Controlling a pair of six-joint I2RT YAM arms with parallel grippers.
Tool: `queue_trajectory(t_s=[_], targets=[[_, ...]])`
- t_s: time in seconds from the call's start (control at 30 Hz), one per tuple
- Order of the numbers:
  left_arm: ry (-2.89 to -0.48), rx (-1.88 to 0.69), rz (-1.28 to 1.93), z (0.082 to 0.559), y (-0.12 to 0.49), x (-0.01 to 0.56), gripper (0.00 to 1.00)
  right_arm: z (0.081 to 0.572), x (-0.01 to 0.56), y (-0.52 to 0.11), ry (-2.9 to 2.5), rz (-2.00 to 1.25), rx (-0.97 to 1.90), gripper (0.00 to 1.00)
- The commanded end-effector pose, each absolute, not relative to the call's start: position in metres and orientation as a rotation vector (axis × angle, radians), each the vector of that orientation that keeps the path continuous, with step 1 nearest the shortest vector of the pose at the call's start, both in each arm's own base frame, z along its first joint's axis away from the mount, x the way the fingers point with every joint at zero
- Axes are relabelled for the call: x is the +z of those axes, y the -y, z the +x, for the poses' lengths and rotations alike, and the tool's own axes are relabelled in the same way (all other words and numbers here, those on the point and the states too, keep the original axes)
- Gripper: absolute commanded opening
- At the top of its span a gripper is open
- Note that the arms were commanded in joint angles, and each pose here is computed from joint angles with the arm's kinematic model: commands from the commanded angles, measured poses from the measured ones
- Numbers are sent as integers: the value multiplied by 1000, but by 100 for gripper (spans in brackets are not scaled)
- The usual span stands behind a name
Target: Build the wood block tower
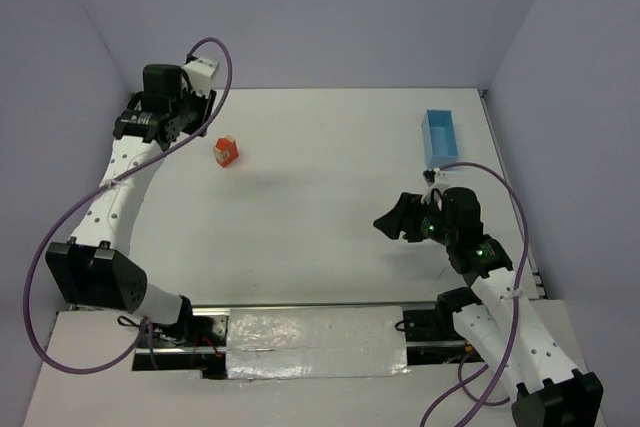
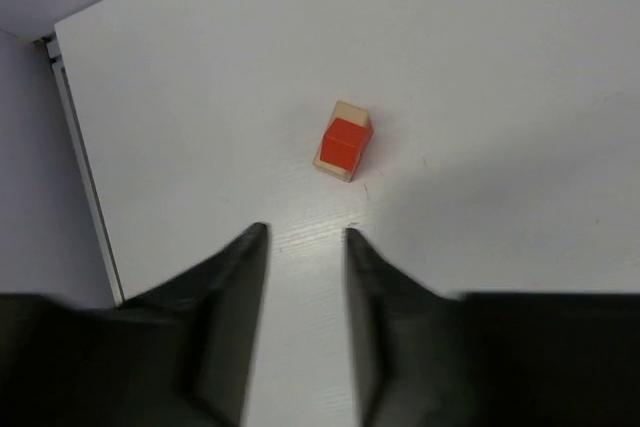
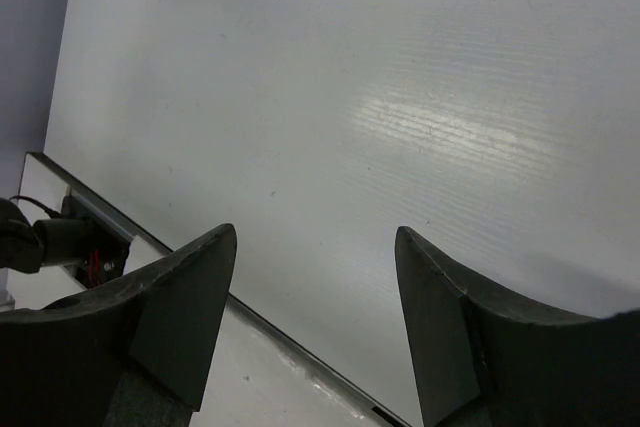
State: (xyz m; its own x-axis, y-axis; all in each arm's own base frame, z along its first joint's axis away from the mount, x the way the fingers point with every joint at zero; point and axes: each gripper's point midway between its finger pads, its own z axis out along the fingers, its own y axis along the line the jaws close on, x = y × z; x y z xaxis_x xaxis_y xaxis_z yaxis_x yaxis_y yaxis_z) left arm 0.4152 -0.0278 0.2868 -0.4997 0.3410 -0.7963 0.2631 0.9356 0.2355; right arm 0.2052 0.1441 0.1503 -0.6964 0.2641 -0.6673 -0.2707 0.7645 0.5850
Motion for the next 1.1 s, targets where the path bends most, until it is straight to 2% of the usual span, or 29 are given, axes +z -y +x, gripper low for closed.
queue_trajectory(t_s=[0.0, 0.03, 0.07, 0.1, 0.13, 0.17, 0.23, 0.27, 0.33, 0.37, 0.4, 0.43, 0.57, 0.63, 0.67, 0.7, 1.07], targets=[[-2078, 15, 297, 399, 34, 297, 37, 210, 168, -145, -2093, -46, 861, 71], [-2017, -19, 221, 381, 34, 319, 33, 210, 172, -144, -2081, -45, 858, 71], [-2019, 9, 166, 370, 27, 306, 37, 210, 177, -138, -2063, -23, 824, 71], [-1999, 0, 101, 358, 24, 307, 99, 210, 191, -135, -2030, -14, 807, 72], [-1907, 27, 9, 331, 12, 330, 100, 206, 196, -130, -2031, 4, 785, 75], [-1925, 51, -39, 316, 5, 309, 100, 205, 206, -125, -2005, 19, 763, 76], [-1796, 104, -160, 277, -15, 326, 100, 203, 235, -110, -1932, 80, 692, 78], [-1803, 128, -206, 265, -22, 308, 100, 203, 250, -106, -1895, 98, 679, 79], [-1702, 153, -299, 235, -37, 314, 100, 200, 259, -99, -1874, 136, 653, 82], [-1706, 170, -330, 228, -41, 299, 100, 198, 264, -96, -1869, 143, 644, 82], [-1691, 177, -352, 222, -45, 295, 100, 196, 280, -92, -1836, 152, 630, 89], [-1655, 182, -378, 210, -49, 297, 100, 191, 281, -86, -1849, 165, 601, 89], [-1633, 196, -448, 192, -58, 277, 100, 172, 333, -50, -1772, 200, 427, 89], [-1583, 163, -454, 183, -56, 285, 100, 163, 337, -27, -1791, 242, 299, 90], [-1565, 154, -455, 181, -56, 288, 99, 157, 351, -17, -1758, 234, 252, 93], [-1541, 144, -463, 177, -56, 291, 100, 155, 353, -11, -1756, 237, 211, 100], [-1544, 83, -411, 177, -44, 289, 99, 161, 324, -6, -1750, 240, 168, 100]])
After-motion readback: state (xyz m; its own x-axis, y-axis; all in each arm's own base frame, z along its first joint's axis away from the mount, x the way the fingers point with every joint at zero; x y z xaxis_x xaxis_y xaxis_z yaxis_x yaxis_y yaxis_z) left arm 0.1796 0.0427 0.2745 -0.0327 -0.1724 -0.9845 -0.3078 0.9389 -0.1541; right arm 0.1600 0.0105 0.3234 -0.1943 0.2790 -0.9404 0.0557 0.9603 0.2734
